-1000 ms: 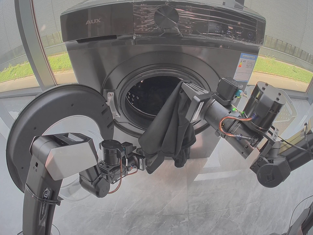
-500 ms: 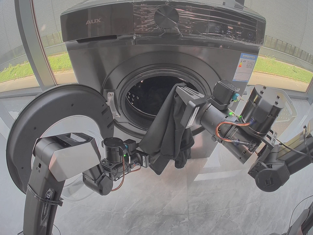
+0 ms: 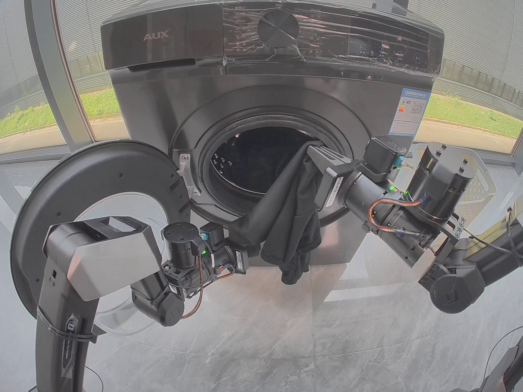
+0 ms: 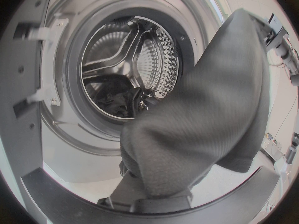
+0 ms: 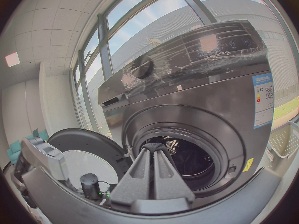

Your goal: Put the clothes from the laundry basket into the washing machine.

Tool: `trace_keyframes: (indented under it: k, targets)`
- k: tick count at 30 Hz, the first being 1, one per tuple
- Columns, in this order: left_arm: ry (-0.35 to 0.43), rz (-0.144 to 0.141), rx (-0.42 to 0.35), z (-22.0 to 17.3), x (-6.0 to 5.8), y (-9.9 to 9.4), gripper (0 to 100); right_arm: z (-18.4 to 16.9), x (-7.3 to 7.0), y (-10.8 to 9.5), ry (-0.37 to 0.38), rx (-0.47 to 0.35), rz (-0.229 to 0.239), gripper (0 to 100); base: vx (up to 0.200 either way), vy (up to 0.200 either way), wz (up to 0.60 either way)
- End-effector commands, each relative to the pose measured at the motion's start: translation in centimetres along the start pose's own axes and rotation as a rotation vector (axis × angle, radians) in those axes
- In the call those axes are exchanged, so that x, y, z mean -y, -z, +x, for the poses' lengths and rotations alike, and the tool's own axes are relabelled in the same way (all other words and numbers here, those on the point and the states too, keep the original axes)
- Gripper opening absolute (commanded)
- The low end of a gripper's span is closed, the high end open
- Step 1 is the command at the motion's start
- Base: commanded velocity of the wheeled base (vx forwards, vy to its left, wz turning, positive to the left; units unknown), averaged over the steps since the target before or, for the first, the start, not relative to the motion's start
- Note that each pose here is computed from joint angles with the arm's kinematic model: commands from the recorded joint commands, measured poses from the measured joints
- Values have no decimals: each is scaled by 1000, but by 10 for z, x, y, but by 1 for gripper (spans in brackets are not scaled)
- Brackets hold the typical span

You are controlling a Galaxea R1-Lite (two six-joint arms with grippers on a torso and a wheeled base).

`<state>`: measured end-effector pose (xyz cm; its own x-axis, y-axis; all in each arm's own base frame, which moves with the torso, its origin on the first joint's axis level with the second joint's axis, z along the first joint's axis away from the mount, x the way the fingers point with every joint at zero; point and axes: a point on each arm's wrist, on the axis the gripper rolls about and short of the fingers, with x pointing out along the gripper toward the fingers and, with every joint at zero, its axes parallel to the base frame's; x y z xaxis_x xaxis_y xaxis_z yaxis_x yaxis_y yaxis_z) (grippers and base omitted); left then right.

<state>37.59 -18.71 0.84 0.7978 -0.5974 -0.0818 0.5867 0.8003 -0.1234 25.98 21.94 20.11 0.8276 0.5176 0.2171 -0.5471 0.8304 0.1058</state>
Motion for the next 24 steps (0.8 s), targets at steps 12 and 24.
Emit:
trace_keyframes:
  k: [12,24]
  targets:
    - [47,63,132,-83,37,-77,0,-22,44,45,87,-139,-39,0,0,0,0]
    - [48,57,237,-113,44,-116,0,-27,58,65,126,-200,-49,0,0,0,0]
